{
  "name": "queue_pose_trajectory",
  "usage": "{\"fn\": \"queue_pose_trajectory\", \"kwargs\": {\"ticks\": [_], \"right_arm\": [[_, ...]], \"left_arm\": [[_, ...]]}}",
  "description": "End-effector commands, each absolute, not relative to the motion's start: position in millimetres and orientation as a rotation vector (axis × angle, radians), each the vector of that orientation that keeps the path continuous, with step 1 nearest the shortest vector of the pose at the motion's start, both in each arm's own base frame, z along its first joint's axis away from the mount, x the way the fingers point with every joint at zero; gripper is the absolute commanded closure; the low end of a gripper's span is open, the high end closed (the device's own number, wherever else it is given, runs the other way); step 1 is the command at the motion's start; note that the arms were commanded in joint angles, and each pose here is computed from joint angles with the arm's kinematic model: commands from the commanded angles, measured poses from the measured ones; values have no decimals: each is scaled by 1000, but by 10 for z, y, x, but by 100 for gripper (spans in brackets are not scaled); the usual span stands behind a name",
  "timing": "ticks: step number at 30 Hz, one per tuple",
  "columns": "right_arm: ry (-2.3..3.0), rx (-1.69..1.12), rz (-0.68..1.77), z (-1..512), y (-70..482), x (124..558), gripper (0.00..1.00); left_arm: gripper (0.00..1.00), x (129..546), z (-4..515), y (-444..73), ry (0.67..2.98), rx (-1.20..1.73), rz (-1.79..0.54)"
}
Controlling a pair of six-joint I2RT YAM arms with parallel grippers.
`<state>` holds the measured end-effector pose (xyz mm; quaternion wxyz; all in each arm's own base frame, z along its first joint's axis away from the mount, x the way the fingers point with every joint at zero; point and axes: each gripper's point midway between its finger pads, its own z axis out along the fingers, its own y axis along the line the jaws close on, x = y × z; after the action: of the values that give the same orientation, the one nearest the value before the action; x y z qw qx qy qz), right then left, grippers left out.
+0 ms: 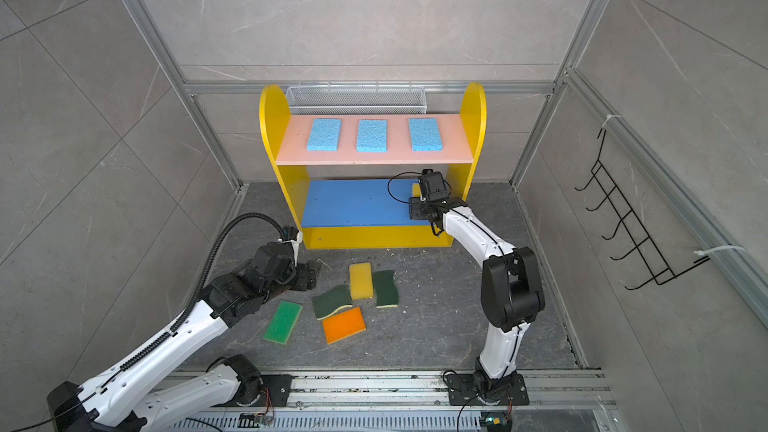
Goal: Place and organize the cleaning sponges onto the shelf
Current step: 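Lower the yellow sponge onto the blue shelf with the right gripper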
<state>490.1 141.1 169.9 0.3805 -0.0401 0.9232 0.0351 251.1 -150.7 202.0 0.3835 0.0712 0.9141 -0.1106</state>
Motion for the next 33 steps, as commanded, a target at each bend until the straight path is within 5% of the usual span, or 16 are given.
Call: {"fn": "queue_pose_trajectory", "kwargs": {"ticks": [1, 19, 33], "right_arm": [[2402, -111, 85, 1650, 1464, 4834, 30], [2395, -101, 53, 1743, 1414, 4758, 19], [2397, -83, 36, 1763, 1423, 4726, 20]], "left_arm": [[24, 2543, 2180, -1495, 2285, 172, -284], [24, 2531, 2197, -1471, 2282, 159, -283], [23, 2443, 2222, -1399, 2273, 132, -301]]}}
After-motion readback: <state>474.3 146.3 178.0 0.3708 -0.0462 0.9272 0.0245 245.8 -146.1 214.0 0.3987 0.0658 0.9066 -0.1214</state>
